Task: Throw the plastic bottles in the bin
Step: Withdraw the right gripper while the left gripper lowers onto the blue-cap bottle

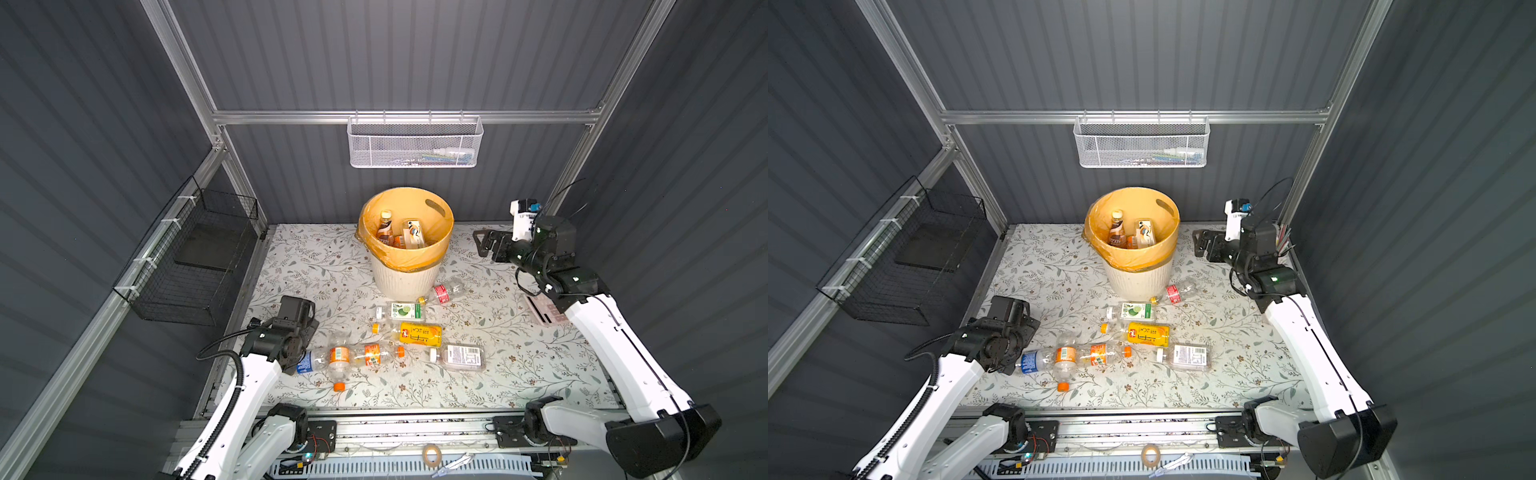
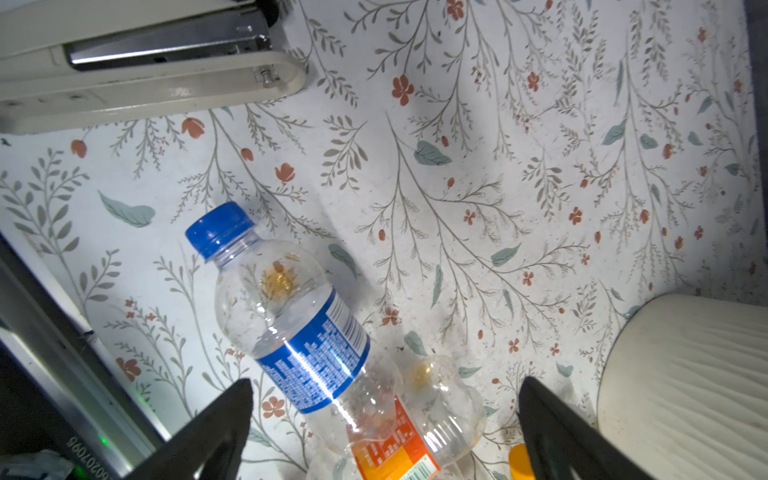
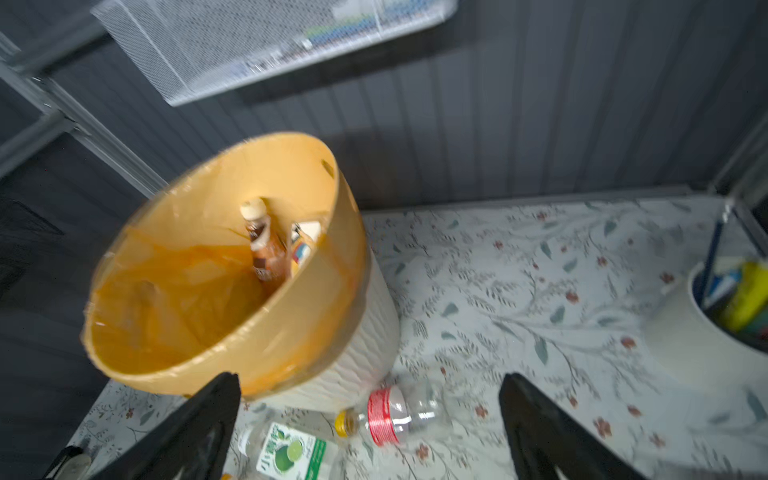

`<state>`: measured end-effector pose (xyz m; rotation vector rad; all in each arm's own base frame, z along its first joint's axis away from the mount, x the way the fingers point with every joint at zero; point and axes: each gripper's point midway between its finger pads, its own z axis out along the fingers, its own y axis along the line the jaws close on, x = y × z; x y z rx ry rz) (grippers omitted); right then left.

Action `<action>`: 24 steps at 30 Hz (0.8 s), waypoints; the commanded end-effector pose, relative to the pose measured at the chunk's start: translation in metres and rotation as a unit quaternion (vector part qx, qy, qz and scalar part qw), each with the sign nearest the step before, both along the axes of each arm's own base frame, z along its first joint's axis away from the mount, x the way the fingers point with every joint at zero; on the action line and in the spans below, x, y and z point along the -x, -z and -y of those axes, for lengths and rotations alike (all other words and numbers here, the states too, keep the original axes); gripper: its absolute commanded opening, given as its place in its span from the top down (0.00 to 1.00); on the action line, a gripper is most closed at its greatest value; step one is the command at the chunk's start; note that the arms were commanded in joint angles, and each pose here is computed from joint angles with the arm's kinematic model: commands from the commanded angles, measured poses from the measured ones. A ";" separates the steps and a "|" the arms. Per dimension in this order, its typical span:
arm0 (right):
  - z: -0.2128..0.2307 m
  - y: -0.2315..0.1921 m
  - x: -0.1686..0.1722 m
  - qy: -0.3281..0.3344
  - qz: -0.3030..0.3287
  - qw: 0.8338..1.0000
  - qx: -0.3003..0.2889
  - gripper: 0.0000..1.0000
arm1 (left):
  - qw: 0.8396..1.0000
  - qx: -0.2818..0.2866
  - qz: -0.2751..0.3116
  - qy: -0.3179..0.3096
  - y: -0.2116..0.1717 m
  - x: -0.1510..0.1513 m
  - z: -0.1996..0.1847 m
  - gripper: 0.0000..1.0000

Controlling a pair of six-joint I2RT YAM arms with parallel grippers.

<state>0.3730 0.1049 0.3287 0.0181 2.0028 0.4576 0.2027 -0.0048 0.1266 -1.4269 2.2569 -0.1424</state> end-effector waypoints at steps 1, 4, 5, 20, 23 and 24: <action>0.019 0.012 0.005 0.044 -0.006 0.998 -0.039 0.01 | 0.999 0.013 -0.028 -0.026 0.011 0.015 0.000 0.00; 0.033 0.027 0.017 0.066 -0.022 0.996 -0.048 0.01 | 0.999 0.018 -0.028 -0.037 0.014 0.018 -0.001 0.00; 0.036 0.034 0.019 0.072 -0.029 0.996 -0.048 0.01 | 0.999 0.020 -0.031 -0.038 0.017 0.018 0.000 0.00; 0.056 0.091 0.029 0.130 -0.098 0.984 -0.069 0.01 | 0.997 0.039 -0.063 -0.035 0.066 0.012 0.011 0.08; 0.056 0.097 0.030 0.134 -0.106 0.982 -0.078 0.01 | 0.996 0.040 -0.069 -0.029 0.076 0.010 0.013 0.12; 0.056 0.098 0.031 0.134 -0.107 0.982 -0.079 0.01 | 0.996 0.042 -0.071 -0.027 0.079 0.009 0.014 0.13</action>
